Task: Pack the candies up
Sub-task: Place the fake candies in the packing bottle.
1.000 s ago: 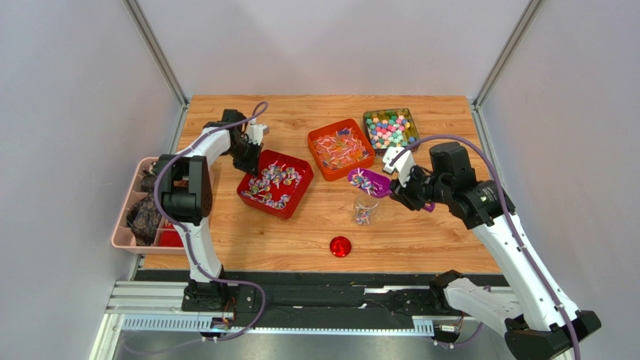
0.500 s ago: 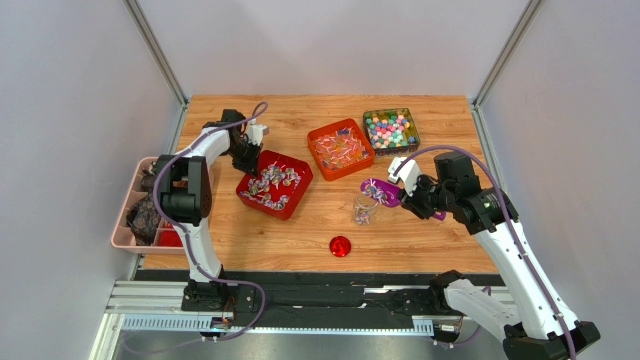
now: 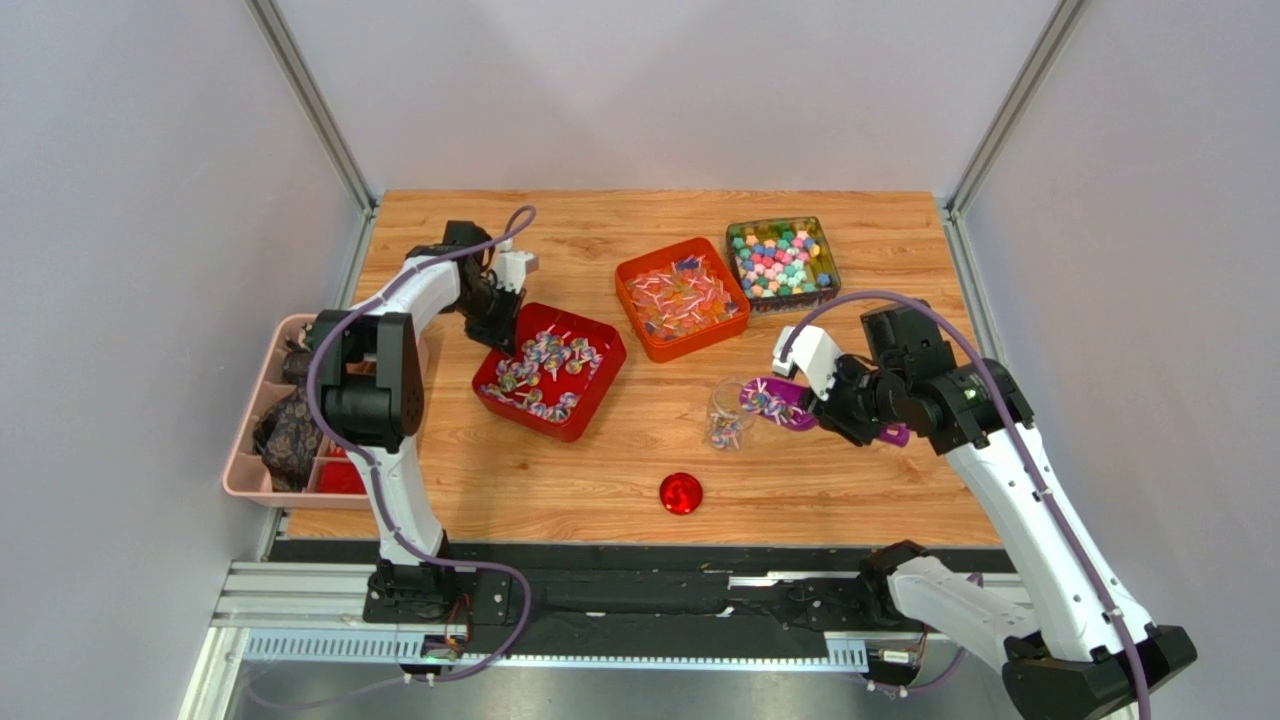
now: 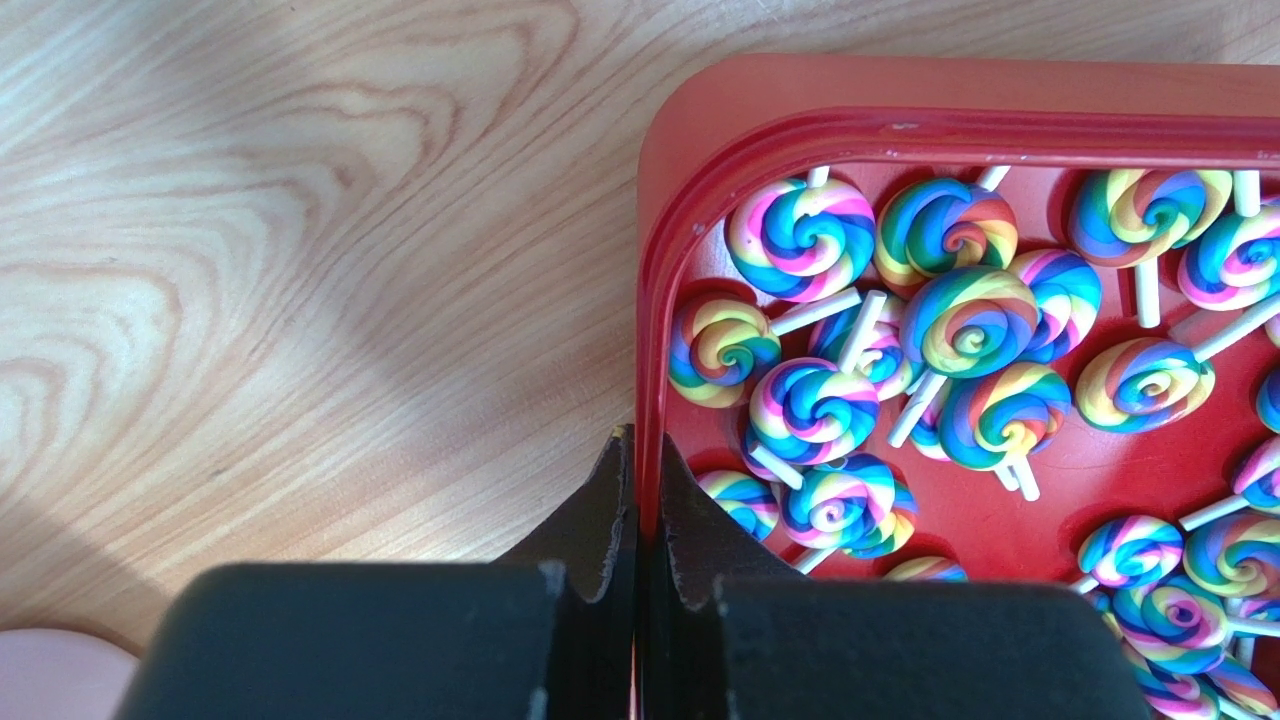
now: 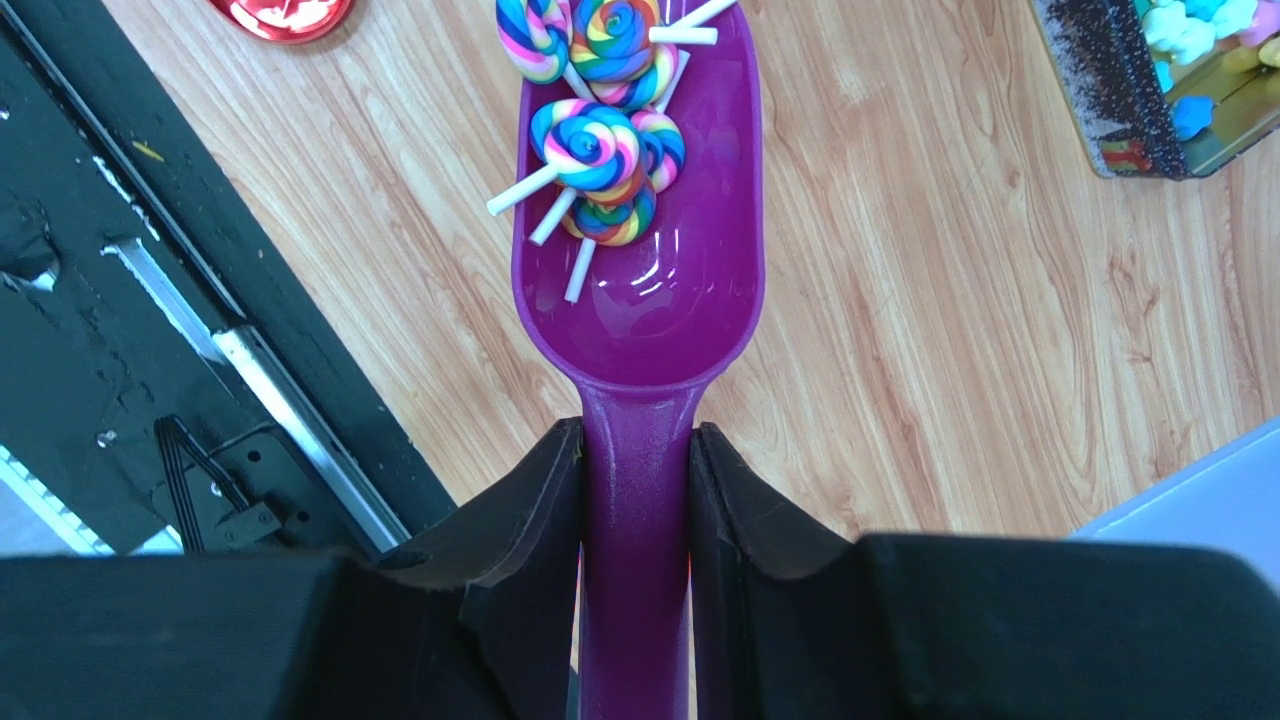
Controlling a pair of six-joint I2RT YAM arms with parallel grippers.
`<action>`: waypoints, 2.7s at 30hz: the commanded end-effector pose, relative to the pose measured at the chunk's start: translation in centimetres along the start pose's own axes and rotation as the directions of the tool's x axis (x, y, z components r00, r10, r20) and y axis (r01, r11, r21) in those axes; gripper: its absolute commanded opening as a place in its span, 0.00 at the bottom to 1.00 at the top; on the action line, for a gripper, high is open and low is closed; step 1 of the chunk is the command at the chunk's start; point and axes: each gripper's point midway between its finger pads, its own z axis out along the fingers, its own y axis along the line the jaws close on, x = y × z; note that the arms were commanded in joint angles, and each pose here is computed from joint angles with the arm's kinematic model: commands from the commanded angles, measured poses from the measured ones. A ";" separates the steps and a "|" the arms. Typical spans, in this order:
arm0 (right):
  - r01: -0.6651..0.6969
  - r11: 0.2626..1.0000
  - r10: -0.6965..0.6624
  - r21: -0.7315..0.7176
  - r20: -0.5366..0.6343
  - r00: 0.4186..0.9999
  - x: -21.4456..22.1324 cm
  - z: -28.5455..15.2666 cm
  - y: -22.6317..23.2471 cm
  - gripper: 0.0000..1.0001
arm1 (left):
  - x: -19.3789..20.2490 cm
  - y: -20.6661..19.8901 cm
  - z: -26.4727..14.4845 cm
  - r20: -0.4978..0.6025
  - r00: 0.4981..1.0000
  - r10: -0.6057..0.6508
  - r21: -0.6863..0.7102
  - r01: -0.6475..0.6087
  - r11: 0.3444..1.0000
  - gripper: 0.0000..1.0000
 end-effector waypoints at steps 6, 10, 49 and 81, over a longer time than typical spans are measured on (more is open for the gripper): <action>0.049 0.999 -0.049 0.022 -0.011 0.999 -1.0 -1.3 -1.3 0.00 | -1.5 -1.4 -2.4 0.089 0.996 0.010 0.050 -0.015 0.999 0.00; 0.056 0.998 -0.055 0.009 -0.027 0.998 -1.0 -1.3 -1.4 0.00 | -1.4 -1.5 -2.1 0.086 0.996 0.006 0.058 -0.011 0.998 0.00; 0.089 0.995 -0.093 -0.037 -0.112 0.989 -1.6 -0.4 -2.1 0.00 | -1.3 -1.8 -1.8 0.091 0.996 0.000 0.083 -0.007 0.997 0.00; 0.174 0.978 -0.200 -0.119 -0.260 0.945 -0.3 -0.9 -1.1 0.00 | -1.5 -1.8 -2.0 0.096 0.995 0.000 0.081 -0.008 0.997 0.00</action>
